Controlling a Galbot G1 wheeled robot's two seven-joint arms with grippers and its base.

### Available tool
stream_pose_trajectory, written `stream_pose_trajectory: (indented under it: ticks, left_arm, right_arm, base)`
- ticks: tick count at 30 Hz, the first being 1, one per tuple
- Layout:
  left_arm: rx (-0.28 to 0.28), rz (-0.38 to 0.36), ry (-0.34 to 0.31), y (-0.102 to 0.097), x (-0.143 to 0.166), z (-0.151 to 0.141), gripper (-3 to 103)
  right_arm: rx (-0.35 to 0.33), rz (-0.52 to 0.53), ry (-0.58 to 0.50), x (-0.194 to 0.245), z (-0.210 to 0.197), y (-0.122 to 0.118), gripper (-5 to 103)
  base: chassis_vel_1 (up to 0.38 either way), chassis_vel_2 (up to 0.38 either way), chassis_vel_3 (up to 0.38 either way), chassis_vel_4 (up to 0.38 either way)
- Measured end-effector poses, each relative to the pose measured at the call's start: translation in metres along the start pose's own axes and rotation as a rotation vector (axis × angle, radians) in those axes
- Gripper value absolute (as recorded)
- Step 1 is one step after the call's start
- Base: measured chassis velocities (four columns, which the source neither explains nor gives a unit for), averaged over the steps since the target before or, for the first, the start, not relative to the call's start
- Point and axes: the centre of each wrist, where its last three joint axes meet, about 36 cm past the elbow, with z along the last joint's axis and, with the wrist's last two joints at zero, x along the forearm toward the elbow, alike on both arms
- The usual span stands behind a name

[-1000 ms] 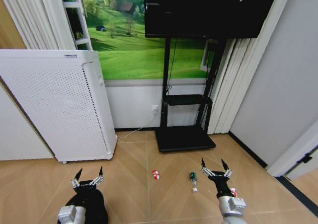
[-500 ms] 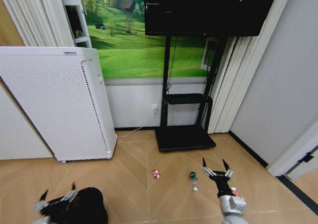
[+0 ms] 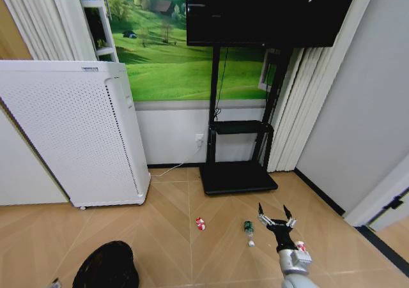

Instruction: Pick up the trash bin and place the garbage on the floor into it.

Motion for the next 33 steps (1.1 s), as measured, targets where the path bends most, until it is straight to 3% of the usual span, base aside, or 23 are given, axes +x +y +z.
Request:
stream_pose_trajectory:
  ticks: [4,11,14,15,18,21,22,25,26,27,28,33]
  left_arm:
    - [-0.039,0.045,0.065,-0.009,-0.011,0.000,96]
    - [-0.082,0.055,0.133,-0.017,-0.016,0.000,96]
    - [-0.099,0.045,0.160,-0.017,-0.023,0.005,81]
    - [-0.099,0.045,0.160,-0.017,-0.023,0.005,81]
    - [-0.109,0.053,0.177,-0.016,-0.030,0.014,64]
    - [-0.114,0.055,0.179,-0.016,-0.034,0.018,59]
    - [-0.116,0.056,0.177,-0.016,-0.036,0.021,49]
    - [-0.112,0.059,0.172,-0.017,-0.038,0.023,43]
    - [-0.110,0.060,0.169,-0.017,-0.038,0.023,38]
    - [-0.116,0.067,0.153,-0.016,-0.039,0.023,22]
    - [-0.128,0.074,0.141,-0.015,-0.040,0.026,16]
    - [-0.131,0.099,0.092,-0.015,-0.038,0.036,7]
  right_arm:
    - [0.001,0.002,0.000,0.003,-0.001,-0.001,100]
    - [0.000,0.003,-0.002,0.005,-0.003,0.000,100]
    - [0.004,0.003,-0.003,0.006,-0.002,-0.001,100]
    - [0.004,0.003,-0.003,0.006,-0.002,-0.001,100]
    - [0.002,0.000,-0.006,0.006,-0.003,0.000,100]
    - [0.002,-0.001,-0.007,0.006,-0.004,0.001,100]
    - [0.003,-0.001,-0.006,0.006,-0.004,0.001,100]
    - [0.005,0.002,-0.005,0.007,-0.004,0.000,100]
    - [0.006,0.006,-0.005,0.007,-0.004,-0.001,100]
    - [0.009,0.021,-0.008,0.007,-0.006,-0.002,100]
    - [0.011,0.025,-0.012,0.007,-0.006,-0.002,100]
    - [0.018,0.025,-0.021,0.006,-0.006,-0.003,100]
  base:
    - [0.000,0.000,0.000,0.000]
    - [0.000,0.000,0.000,0.000]
    - [0.000,0.000,0.000,0.000]
    - [0.000,0.000,0.000,0.000]
    - [0.000,0.000,0.000,0.000]
    - [0.000,0.000,0.000,0.000]
    - [0.000,0.000,0.000,0.000]
    - [0.000,0.000,0.000,0.000]
    - [0.000,0.000,0.000,0.000]
    - [0.000,0.000,0.000,0.000]
    - [0.000,0.000,0.000,0.000]
    - [0.000,0.000,0.000,0.000]
